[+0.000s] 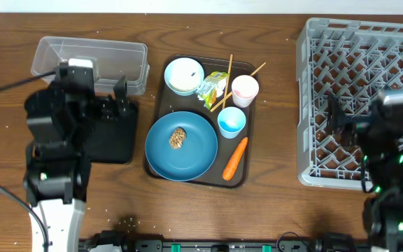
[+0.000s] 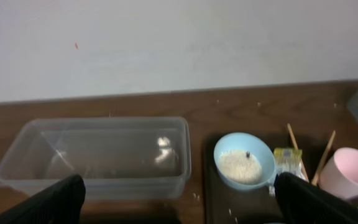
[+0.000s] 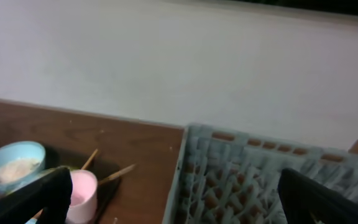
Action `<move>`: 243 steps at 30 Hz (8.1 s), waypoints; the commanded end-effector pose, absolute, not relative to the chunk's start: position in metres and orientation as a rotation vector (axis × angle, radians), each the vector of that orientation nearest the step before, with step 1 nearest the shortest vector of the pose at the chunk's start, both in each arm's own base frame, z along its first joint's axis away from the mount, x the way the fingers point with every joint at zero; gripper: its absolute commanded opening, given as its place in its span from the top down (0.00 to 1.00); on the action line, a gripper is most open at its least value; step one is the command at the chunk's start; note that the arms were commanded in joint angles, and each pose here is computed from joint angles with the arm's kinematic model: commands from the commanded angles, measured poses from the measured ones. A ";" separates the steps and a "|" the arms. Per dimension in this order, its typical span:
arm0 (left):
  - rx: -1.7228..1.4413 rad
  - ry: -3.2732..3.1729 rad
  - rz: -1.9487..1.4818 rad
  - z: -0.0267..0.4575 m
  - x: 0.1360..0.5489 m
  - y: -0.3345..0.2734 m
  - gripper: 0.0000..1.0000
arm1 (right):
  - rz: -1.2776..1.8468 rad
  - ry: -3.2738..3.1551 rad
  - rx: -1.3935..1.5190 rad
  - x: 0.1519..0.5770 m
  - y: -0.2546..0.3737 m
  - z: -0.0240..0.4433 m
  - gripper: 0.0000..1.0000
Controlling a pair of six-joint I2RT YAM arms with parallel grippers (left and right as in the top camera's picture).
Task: Sort waste into correct bins and load items into the dishwasher rack
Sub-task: 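Move the left gripper over the blue plate on the tray, then grasp the blue plate rim with the left gripper and lift, then tilt the blue plate over the black tray to dump the food scrap, then carry the blue plate back and set it on the serving tray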
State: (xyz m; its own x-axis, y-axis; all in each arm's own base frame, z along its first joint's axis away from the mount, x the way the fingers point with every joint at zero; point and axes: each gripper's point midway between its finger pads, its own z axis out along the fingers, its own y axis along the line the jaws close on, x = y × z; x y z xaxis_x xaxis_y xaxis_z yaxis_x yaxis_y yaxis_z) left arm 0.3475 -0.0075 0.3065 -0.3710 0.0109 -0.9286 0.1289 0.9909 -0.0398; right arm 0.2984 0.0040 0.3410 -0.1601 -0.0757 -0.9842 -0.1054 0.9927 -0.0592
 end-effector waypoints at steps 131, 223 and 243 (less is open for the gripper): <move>0.823 2.983 0.128 0.033 0.237 -0.195 0.94 | 0.336 2.545 -0.113 0.298 0.027 0.250 0.09; 0.887 2.715 -0.376 0.128 0.254 -0.194 0.94 | 0.303 2.509 -0.127 0.306 0.024 0.254 0.08; 0.844 2.864 -0.249 0.086 0.253 -0.197 0.47 | 0.324 2.523 -0.114 0.303 0.026 0.253 0.08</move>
